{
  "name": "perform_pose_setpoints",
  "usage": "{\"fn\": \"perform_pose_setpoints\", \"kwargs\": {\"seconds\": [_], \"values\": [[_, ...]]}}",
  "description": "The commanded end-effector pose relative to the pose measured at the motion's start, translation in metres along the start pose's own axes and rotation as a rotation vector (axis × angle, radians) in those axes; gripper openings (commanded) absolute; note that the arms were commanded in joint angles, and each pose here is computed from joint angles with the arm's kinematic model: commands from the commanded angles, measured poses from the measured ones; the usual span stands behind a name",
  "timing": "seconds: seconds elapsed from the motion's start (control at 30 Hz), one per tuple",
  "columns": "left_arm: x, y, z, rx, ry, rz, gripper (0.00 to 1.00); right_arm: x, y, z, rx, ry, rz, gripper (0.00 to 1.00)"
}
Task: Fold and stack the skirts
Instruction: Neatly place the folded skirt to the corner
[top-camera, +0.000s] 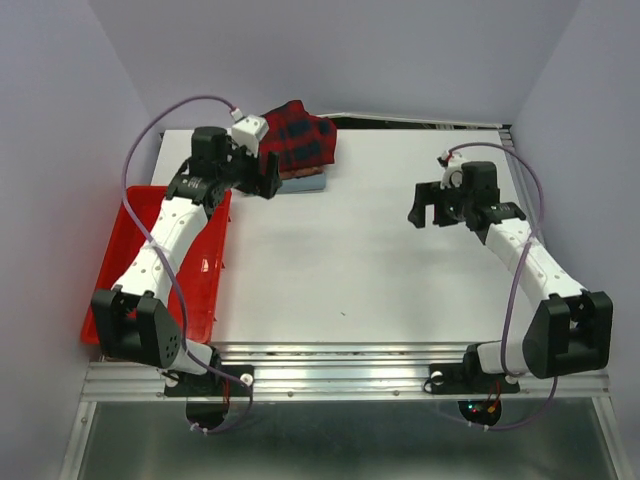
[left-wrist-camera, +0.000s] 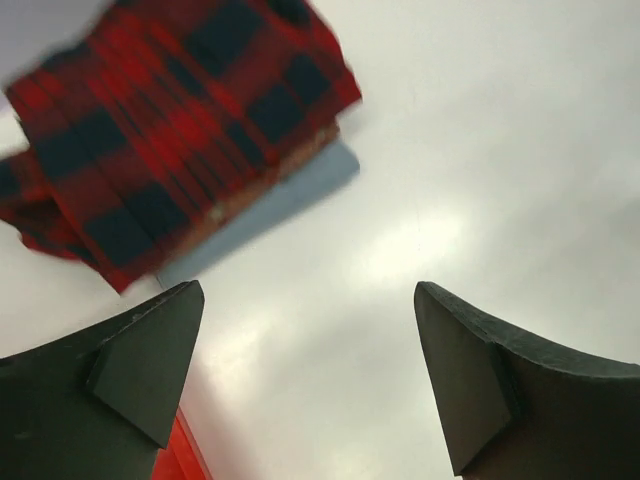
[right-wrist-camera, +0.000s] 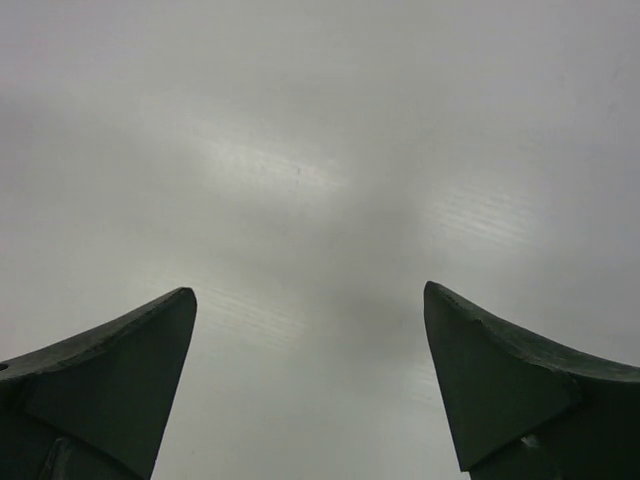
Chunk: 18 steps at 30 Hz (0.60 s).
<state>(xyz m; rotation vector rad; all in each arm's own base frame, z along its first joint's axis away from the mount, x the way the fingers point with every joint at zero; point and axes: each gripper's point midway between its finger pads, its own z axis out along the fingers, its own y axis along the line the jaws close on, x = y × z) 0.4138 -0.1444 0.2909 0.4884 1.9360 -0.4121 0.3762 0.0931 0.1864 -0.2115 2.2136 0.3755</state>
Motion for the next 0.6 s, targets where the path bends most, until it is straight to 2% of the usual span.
{"fn": "perform_pose_setpoints", "kwargs": {"seconds": [0.0, 0.03, 0.1, 0.3, 0.57], "values": [[0.036, -0.016, -0.028, 0.049, 0.054, 0.075, 0.99, 0.024, 0.019, -0.021, -0.107, 0.011, -0.056, 1.00], [0.056, -0.016, -0.033, 0.036, 0.079, 0.080, 0.99, 0.034, 0.017, -0.023, -0.099, 0.023, -0.060, 1.00], [0.071, -0.015, -0.039, 0.020, 0.087, 0.091, 0.99, 0.047, 0.015, -0.022, -0.096, 0.044, -0.058, 1.00], [0.103, -0.016, -0.046, -0.004, 0.098, 0.074, 0.99, 0.075, 0.005, -0.026, -0.037, 0.036, -0.049, 1.00], [0.098, -0.017, -0.049, -0.011, 0.076, 0.063, 0.99, 0.073, 0.013, -0.042, -0.058, 0.000, -0.052, 1.00]]}}
